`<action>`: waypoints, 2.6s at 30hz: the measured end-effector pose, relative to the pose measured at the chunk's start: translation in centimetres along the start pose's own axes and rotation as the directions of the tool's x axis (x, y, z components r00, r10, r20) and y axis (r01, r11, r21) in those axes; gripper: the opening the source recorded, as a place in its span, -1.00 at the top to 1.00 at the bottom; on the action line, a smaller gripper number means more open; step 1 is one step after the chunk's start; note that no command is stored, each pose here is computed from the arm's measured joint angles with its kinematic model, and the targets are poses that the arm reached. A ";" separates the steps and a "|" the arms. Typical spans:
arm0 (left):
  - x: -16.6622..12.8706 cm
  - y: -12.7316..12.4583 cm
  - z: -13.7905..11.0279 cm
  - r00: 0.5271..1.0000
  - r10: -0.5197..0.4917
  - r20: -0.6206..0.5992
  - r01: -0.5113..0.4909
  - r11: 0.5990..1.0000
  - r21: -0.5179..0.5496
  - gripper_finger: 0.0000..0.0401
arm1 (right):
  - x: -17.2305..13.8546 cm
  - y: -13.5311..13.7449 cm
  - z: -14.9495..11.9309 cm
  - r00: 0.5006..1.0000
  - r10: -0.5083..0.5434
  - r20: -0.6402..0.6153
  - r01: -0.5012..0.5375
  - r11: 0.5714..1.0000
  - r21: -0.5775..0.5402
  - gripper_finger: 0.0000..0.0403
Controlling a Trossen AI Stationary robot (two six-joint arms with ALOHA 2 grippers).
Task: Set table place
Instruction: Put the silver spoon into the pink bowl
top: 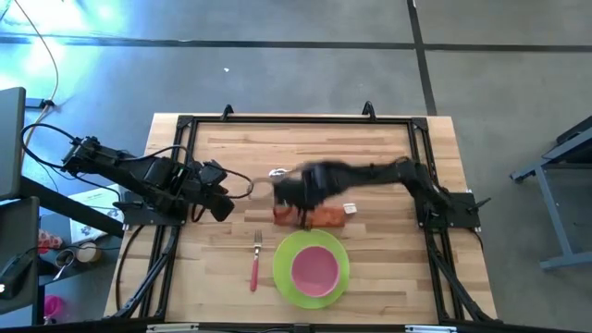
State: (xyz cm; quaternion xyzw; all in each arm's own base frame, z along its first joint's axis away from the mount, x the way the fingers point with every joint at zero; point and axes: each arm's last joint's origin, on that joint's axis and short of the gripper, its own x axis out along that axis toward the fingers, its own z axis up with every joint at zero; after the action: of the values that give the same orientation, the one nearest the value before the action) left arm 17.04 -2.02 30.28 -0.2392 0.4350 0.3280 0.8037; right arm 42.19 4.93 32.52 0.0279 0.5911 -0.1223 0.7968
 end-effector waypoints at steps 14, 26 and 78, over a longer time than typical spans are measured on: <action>-2.2 2.0 -0.1 0.993 -0.052 0.105 0.054 0.998 -0.016 1.00 | 2.1 -12.6 1.9 0.994 -0.087 -0.059 0.091 0.994 0.057 0.35; -3.7 3.9 -0.1 0.967 -0.007 0.255 0.060 0.978 -0.199 1.00 | 10.5 -15.9 4.1 0.996 0.034 -0.081 -0.050 0.979 -0.197 0.16; -3.7 4.3 -0.5 0.977 0.026 0.213 0.024 0.973 -0.228 1.00 | 6.7 -13.8 2.6 0.988 -0.015 -0.153 -0.002 0.993 -0.114 1.00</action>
State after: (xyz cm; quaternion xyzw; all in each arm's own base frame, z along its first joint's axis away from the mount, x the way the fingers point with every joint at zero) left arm 12.14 -0.62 32.75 -0.2932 0.3049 0.4004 0.8129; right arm 43.32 -10.03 28.31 -0.0101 0.6569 -0.0885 0.7487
